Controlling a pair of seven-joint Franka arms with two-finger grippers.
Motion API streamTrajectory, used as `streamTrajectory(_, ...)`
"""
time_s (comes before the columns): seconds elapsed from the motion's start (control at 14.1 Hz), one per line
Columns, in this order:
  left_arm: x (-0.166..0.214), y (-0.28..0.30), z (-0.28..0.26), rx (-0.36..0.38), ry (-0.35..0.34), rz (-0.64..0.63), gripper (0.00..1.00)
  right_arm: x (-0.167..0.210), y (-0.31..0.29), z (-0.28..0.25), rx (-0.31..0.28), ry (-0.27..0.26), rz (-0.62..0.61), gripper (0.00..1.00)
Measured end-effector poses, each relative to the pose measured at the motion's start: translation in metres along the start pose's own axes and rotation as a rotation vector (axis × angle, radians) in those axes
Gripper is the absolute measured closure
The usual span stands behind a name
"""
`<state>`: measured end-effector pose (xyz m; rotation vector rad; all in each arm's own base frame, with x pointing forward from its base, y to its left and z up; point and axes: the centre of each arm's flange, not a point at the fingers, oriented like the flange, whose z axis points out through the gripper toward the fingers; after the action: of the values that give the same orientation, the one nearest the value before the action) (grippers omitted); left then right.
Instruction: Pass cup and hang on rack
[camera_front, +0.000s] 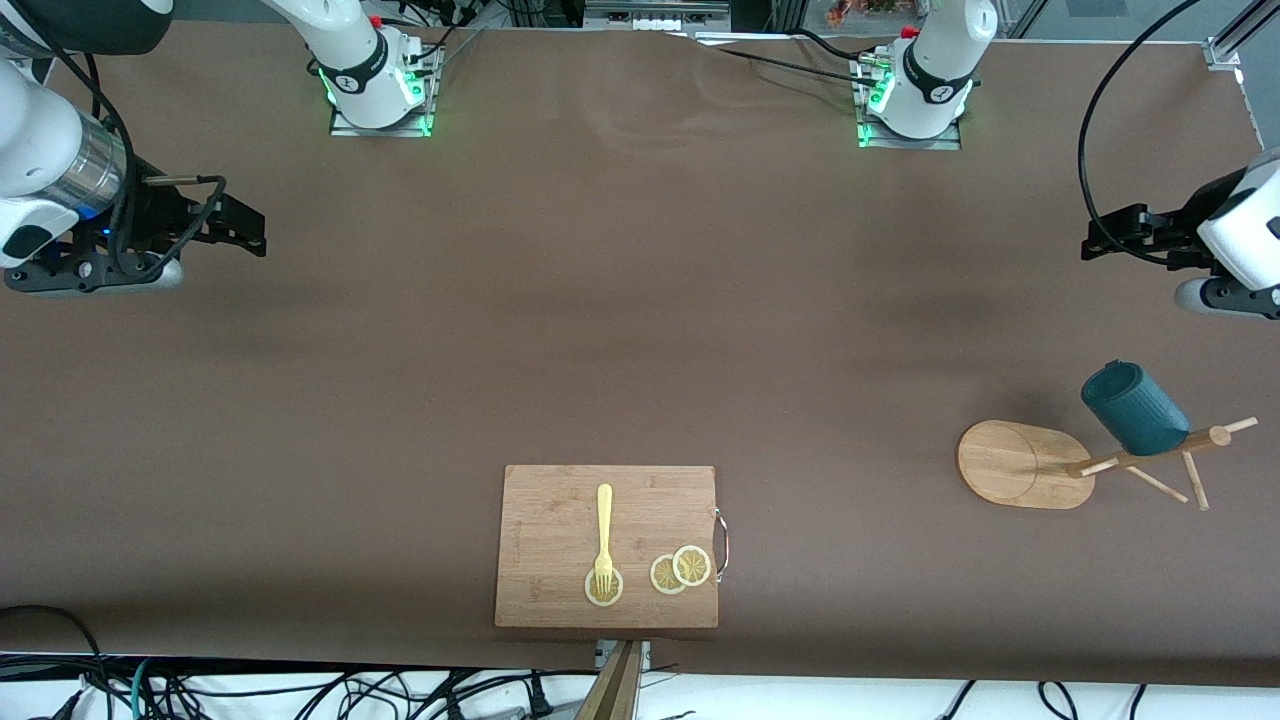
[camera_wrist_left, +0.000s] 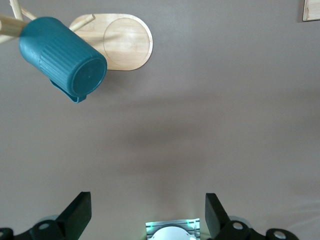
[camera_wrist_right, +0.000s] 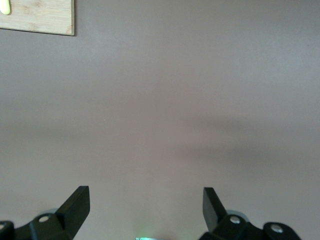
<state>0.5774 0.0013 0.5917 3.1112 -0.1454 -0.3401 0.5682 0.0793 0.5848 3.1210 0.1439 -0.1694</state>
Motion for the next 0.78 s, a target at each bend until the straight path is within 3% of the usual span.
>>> streamTrajectory(0.78,0.010,0.005,0.012,0.001,-0.020,0.011,0.00,0.000,-0.002,0.000,0.000,0.000,-0.004,0.00)
